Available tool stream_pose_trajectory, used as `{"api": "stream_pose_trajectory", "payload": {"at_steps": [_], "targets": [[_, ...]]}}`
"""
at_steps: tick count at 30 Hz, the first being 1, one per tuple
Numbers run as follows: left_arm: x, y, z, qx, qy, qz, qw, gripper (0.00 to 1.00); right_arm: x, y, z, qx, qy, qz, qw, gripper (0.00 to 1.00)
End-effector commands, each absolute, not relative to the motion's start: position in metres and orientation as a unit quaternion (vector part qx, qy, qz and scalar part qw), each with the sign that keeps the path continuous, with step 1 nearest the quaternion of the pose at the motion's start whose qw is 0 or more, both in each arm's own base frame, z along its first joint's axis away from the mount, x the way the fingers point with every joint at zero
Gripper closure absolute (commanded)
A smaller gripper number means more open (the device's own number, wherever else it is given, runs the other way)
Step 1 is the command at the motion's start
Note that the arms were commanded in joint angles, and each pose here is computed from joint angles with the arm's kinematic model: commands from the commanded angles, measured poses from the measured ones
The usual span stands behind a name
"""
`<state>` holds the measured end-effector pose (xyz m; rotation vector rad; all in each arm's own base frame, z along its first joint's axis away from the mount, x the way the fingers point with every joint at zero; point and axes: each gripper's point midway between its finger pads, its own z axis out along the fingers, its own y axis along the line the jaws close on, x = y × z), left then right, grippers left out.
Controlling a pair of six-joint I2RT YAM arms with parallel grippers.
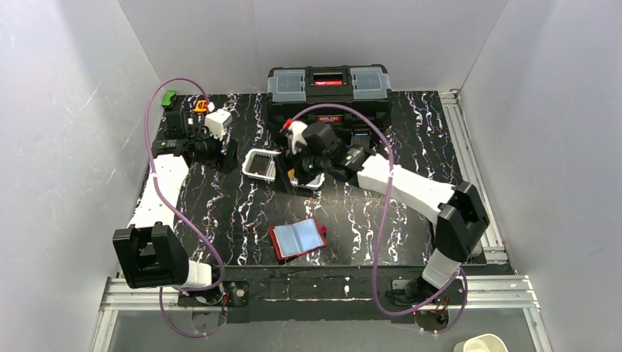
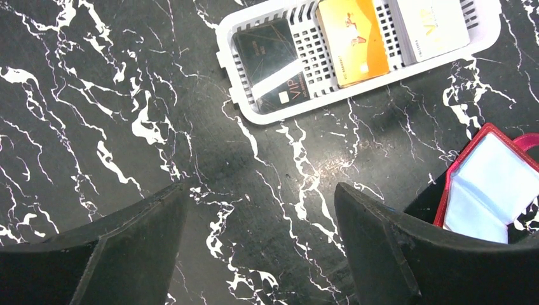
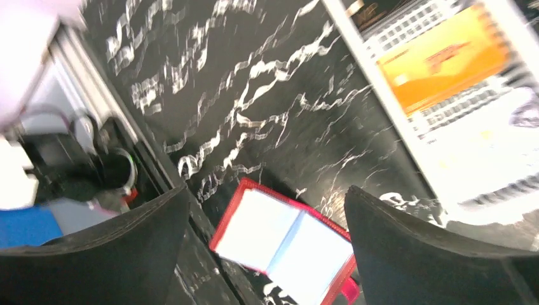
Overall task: Put the credit cards into the card holder
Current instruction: Open the card holder at the center of the board, then move the storage box to the center of the board.
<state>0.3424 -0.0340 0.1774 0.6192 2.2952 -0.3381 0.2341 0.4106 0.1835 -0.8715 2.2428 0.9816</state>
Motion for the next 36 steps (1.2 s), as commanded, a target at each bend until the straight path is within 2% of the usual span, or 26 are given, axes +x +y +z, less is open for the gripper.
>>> {"api": "stream_pose_trajectory", "payload": {"at_steps": [1, 3, 6, 11, 15, 24, 30, 33, 36], "targets": [[0.354, -0.042, 0.198, 0.249, 0.872, -0.150, 0.394, 0.16, 0.296, 0.371, 0.237, -0.189, 0.853, 0.343, 0.346, 0.02], [0.361, -0.043, 0.201, 0.246, 0.869, -0.153, 0.401, 0.14, 0.306, 0.372, 0.240, -0.185, 0.839, 0.400, 0.319, 0.02], [0.372, -0.043, 0.197, 0.241, 0.869, -0.155, 0.402, 0.13, 0.330, 0.360, 0.215, -0.171, 0.884, 0.296, 0.319, 0.02], [0.386, -0.039, 0.185, 0.216, 0.883, -0.157, 0.385, 0.16, 0.343, 0.348, 0.186, -0.174, 0.905, 0.188, 0.341, 0.17], [0.394, -0.039, 0.171, 0.204, 0.887, -0.162, 0.382, 0.20, 0.352, 0.316, 0.167, -0.131, 0.925, 0.107, 0.340, 0.20], [0.433, -0.045, 0.127, 0.188, 0.902, -0.184, 0.342, 0.25, 0.344, 0.285, 0.121, -0.094, 0.944, 0.058, 0.311, 0.26], [0.445, -0.059, 0.101, 0.208, 0.909, -0.174, 0.318, 0.31, 0.349, 0.287, 0.103, -0.084, 0.949, 0.085, 0.293, 0.30], [0.445, -0.062, 0.093, 0.215, 0.909, -0.173, 0.312, 0.32, 0.350, 0.295, 0.098, -0.090, 0.950, 0.101, 0.281, 0.36], [0.446, -0.060, 0.089, 0.218, 0.909, -0.170, 0.311, 0.32, 0.351, 0.303, 0.092, -0.094, 0.951, 0.114, 0.271, 0.47]]}}
